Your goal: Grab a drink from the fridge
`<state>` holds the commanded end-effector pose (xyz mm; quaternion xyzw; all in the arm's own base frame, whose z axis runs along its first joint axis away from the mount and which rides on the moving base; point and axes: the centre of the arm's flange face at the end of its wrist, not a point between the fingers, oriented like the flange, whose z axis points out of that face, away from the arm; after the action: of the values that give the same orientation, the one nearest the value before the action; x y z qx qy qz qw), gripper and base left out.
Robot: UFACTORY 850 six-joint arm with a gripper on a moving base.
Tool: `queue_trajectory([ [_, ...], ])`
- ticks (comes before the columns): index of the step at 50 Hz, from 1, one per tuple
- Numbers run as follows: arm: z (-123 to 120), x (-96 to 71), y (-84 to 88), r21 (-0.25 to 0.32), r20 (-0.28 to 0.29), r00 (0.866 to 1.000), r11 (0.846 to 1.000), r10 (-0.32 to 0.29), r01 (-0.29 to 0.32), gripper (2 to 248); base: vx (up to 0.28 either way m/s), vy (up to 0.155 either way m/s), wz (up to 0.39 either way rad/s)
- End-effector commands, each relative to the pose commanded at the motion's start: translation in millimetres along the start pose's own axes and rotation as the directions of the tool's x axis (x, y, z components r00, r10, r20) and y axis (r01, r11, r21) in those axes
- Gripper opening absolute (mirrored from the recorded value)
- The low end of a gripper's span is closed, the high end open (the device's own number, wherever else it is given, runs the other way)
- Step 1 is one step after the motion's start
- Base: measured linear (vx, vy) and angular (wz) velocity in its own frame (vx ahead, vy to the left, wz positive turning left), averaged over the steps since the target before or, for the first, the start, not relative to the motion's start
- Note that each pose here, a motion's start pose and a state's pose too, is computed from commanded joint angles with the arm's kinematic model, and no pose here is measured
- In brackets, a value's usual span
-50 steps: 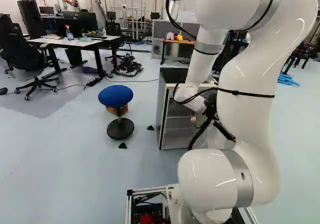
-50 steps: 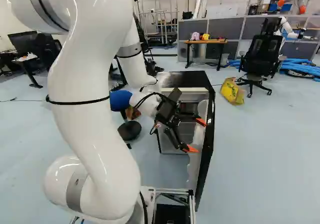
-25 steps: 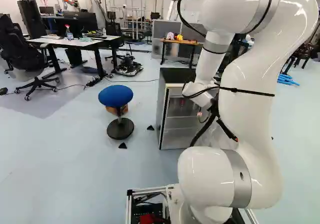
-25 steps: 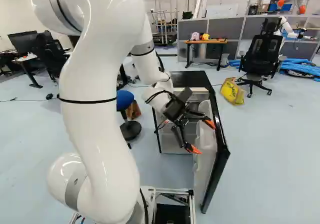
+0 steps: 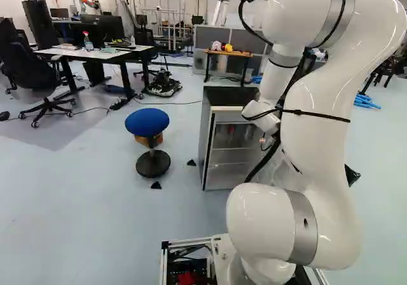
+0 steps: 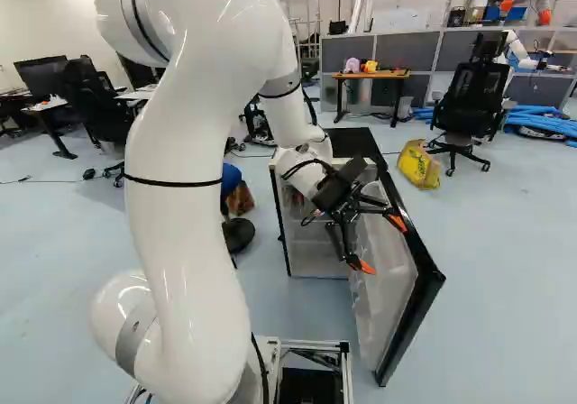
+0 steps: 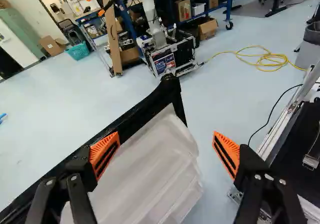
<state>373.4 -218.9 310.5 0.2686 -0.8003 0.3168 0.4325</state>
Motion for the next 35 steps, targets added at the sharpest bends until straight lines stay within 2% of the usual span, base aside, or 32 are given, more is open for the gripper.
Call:
queue_trajectory([
  [19, 20, 0.1, -35.1, -0.014, 0.028, 0.998, 0.999, 0.052, -0.052, 247, 0.0, 0.0, 0.0],
  [35, 38, 0.6, -64.9, 0.012, 0.053, 0.996, 0.997, 0.077, -0.078, 247, 0.0, 0.0, 0.0],
])
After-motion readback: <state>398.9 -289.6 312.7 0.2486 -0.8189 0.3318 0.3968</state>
